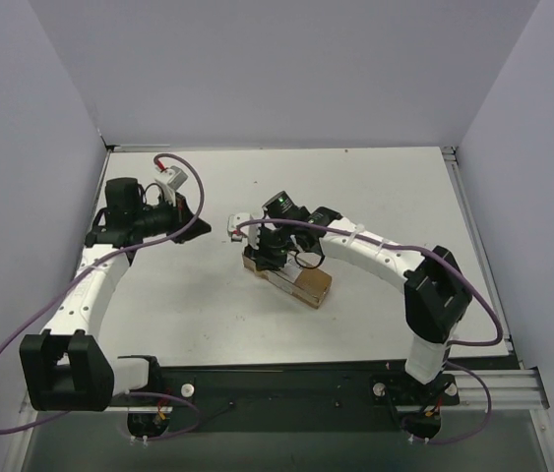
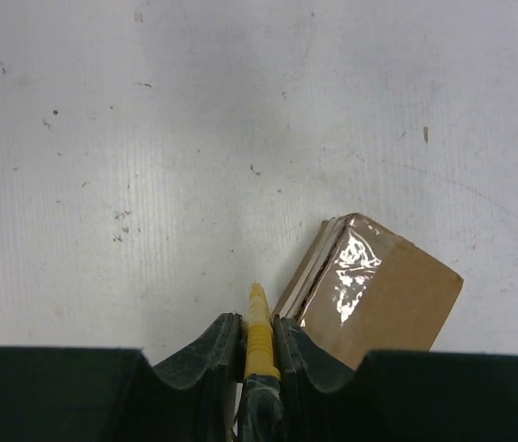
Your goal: Unpack the express box
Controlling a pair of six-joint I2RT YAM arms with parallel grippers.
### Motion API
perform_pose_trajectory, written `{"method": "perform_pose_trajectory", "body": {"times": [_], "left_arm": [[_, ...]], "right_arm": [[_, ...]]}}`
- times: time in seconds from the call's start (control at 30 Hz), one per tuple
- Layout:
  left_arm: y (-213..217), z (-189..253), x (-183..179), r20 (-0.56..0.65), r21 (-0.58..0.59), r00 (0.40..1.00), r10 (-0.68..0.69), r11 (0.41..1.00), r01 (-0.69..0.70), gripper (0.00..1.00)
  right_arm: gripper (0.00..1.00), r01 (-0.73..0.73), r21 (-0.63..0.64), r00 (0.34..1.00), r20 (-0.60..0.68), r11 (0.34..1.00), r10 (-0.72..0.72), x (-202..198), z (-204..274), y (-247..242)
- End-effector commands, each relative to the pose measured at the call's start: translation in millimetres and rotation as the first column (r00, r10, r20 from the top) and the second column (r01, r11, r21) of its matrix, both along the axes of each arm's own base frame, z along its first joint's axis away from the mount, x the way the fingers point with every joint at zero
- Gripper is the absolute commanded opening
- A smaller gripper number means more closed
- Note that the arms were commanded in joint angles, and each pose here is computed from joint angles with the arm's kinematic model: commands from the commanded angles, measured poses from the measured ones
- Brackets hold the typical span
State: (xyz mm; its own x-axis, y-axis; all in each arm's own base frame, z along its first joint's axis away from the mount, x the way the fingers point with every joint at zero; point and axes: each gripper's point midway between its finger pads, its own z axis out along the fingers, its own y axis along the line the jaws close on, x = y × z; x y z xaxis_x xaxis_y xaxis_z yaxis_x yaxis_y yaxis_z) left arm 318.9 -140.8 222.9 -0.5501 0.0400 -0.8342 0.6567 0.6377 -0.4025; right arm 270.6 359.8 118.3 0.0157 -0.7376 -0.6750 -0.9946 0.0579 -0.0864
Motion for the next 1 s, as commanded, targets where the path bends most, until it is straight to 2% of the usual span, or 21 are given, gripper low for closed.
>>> {"method": "perform_pose_trajectory", "body": {"times": [0.0, 0.03, 0.1, 0.13, 0.2, 0.23, 0.37, 0.4, 0.53, 0.57, 0.77, 0.83, 0.97], "left_arm": [[-10.0, -1.0, -1.8, -0.028, -0.097, 1.0, -0.008, 0.995, 0.005, 0.0], [-13.0, 3.2, 3.8, -0.001, -0.116, 1.0, -0.014, 0.993, 0.014, 0.0], [-21.6, -4.7, 8.8, -0.057, -0.162, 0.998, -0.016, 0.987, 0.007, 0.0], [-25.3, -2.5, 15.5, -0.028, -0.176, 0.999, -0.019, 0.984, 0.014, 0.0], [-37.5, -9.8, 24.4, -0.051, -0.198, 0.998, -0.035, 0.98, 0.024, 0.0], [-42.1, -2.9, 33.4, -0.016, -0.207, 0.999, -0.044, 0.978, 0.039, 0.0], [-69.2, -22.1, 60.2, -0.069, -0.231, 0.99, -0.123, 0.967, 0.104, 0.0], [-78.0, -22.4, 63.8, -0.077, -0.241, 0.986, -0.147, 0.962, 0.125, 0.0], [-108.1, -45.2, 75.1, -0.105, -0.237, 0.966, -0.238, 0.949, 0.208, 0.0], [-114.0, -43.1, 79.6, -0.073, -0.216, 0.965, -0.254, 0.948, 0.233, 0.0], [-138.6, -62.1, 74.6, -0.149, -0.287, 0.94, -0.307, 0.923, 0.257, 0.0], [-141.4, -71.5, 73.2, -0.171, -0.288, 0.937, -0.304, 0.925, 0.247, 0.0], [-142.7, -94.2, 68.5, -0.238, -0.277, 0.927, -0.29, 0.935, 0.221, 0.0]], "right_arm": [[0.0, 0.006, 0.062, 1.0, -0.019, 0.998, -0.005, -4.0, 30.1, -10.3], [0.0, 0.022, 0.076, 0.999, -0.028, 0.997, -0.02, -5.5, 38.3, -13.3], [0.0, 0.092, 0.093, 0.994, -0.066, 0.991, -0.086, -2.2, 48.0, -18.3], [0.0, 0.115, 0.105, 0.992, -0.055, 0.988, -0.109, 1.0, 56.7, -20.5], [0.0, 0.21, 0.098, 0.978, -0.019, 0.973, -0.209, 17.8, 62.7, -32.4], [0.0, 0.265, 0.127, 0.964, -0.014, 0.956, -0.266, 24.3, 72.3, -35.1], [0.0, 0.391, 0.186, 0.915, 0.023, 0.901, -0.402, 37.8, 85.8, -51.3], [0.0, 0.421, 0.216, 0.894, 0.068, 0.881, -0.443, 43.2, 96.6, -54.8], [0.0, 0.472, 0.236, 0.849, 0.138, 0.849, -0.51, 45.9, 94.6, -65.6], [0.0, 0.482, 0.241, 0.842, 0.138, 0.842, -0.521, 45.6, 94.1, -66.6], [0.0, 0.548, 0.225, 0.81, 0.097, 0.806, -0.578, 39.5, 84.3, -68.8], [0.0, 0.563, 0.219, 0.805, 0.073, 0.797, -0.589, 36.9, 79.4, -69.5], [0.0, 0.534, 0.211, 0.832, 0.045, 0.819, -0.554, 28.8, 71.0, -63.7]]}}
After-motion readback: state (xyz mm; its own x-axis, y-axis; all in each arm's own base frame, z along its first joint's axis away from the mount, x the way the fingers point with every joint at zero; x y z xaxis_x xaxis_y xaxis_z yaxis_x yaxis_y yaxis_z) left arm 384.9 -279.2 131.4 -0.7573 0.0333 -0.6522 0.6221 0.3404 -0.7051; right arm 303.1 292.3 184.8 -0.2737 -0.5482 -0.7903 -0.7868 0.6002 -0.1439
